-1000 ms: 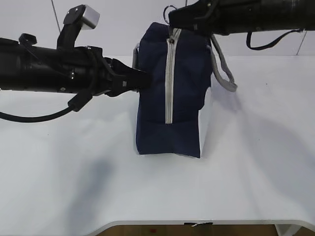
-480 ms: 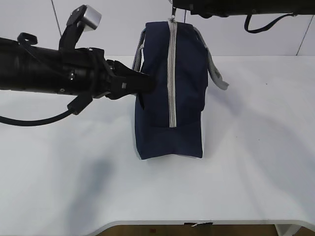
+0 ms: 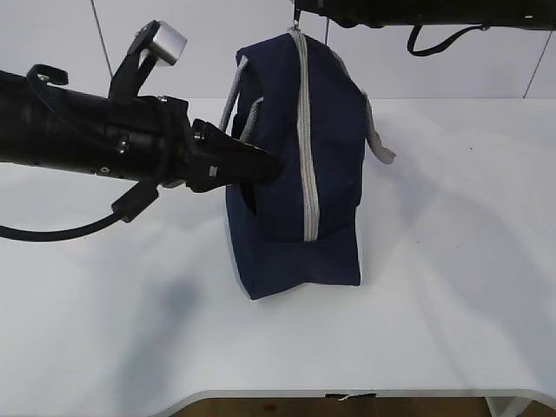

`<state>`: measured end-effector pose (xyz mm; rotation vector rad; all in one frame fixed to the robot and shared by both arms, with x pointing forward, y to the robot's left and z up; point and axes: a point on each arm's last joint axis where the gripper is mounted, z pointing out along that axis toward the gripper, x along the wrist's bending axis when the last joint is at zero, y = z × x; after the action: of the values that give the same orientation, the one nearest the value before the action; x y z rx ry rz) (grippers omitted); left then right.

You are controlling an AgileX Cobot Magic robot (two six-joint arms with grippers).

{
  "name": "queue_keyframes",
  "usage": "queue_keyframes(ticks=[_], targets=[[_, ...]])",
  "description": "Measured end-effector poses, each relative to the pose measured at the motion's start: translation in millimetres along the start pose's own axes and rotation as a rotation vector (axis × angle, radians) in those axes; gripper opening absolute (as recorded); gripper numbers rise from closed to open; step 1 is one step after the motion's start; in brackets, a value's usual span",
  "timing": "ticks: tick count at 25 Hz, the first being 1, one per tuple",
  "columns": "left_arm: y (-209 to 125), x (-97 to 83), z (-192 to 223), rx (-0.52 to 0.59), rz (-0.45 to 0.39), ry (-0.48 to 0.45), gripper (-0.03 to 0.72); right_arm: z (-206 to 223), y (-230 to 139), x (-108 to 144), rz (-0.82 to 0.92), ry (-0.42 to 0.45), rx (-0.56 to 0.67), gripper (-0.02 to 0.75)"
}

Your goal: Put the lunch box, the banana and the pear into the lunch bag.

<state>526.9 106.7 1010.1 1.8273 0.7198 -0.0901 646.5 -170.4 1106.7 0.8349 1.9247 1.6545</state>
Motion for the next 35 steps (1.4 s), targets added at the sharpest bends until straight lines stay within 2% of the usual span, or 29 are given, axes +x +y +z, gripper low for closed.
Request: queue_keyframes(ticks=[10, 20, 30, 35], targets=[[-2, -2.7, 0, 0.025, 0.025, -0.030, -0.001, 12, -17, -25, 0.110, -0.043, -0.011, 0.006], [-5, -4.2, -1, 0.064, -0.011, -0.051, -0.001, 18, -24, -51, 0.185, -0.043, -0.029, 0.006], [4, 13.6, -28, 0.027, -0.029, 0.011, -0.002, 13, -59, -89, 0.371, -0.070, -0.004, 0.006], [4, 24.4, -39, 0.015, -0.053, 0.043, -0.002, 14, -72, -97, 0.443, -0.056, 0.002, 0.006]])
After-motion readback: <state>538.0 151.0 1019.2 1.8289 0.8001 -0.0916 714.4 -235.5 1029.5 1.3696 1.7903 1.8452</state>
